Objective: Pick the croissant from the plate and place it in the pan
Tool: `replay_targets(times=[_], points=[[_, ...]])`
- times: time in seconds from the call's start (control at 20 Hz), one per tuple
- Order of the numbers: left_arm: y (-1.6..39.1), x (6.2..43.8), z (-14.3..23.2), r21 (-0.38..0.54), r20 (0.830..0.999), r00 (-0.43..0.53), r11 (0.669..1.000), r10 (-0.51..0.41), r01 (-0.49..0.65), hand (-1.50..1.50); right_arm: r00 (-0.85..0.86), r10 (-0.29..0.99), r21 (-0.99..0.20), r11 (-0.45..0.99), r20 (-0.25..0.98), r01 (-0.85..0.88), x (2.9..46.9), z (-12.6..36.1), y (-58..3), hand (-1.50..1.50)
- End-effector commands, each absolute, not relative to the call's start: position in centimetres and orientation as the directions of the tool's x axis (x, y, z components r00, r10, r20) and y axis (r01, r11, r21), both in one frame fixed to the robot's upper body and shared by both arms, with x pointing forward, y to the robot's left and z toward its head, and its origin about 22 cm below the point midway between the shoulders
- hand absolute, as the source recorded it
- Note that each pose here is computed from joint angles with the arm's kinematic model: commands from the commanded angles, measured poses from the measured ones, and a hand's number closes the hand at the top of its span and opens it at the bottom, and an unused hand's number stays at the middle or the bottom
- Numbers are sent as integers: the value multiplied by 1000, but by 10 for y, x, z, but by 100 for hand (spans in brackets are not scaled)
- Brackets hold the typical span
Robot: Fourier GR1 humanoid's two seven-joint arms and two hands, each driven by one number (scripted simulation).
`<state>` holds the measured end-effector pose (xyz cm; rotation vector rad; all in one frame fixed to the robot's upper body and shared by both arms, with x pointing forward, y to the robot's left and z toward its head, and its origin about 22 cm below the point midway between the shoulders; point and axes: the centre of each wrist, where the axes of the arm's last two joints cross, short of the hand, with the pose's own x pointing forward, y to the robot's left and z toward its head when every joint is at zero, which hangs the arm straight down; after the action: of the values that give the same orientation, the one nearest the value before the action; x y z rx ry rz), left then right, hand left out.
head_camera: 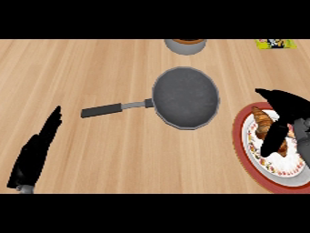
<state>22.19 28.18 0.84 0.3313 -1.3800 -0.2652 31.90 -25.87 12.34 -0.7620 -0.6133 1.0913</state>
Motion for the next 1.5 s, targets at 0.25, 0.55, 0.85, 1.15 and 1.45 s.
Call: replay_targets(times=[0.25, 0.55, 0.85, 1.15, 1.45], points=[[288, 233, 7, 388, 908, 177, 921, -381, -10, 0, 391, 920, -771, 230, -27, -594, 322, 101, -258, -150], [280, 228, 14, 378, 914, 167, 925, -371, -16, 0, 399, 916, -748, 234, -46, -621, 311, 73, -266, -150], [282, 232, 17, 391, 908, 166, 920, -384, -7, 0, 409, 910, -763, 216, -69, -610, 332, 68, -266, -150], [300, 226, 21, 388, 910, 166, 922, -380, -12, 0, 412, 911, -752, 246, -36, -611, 325, 58, -269, -150], [298, 209, 7, 380, 910, 184, 925, -370, -17, 0, 412, 910, -781, 293, 50, -551, 314, 38, -275, 150]])
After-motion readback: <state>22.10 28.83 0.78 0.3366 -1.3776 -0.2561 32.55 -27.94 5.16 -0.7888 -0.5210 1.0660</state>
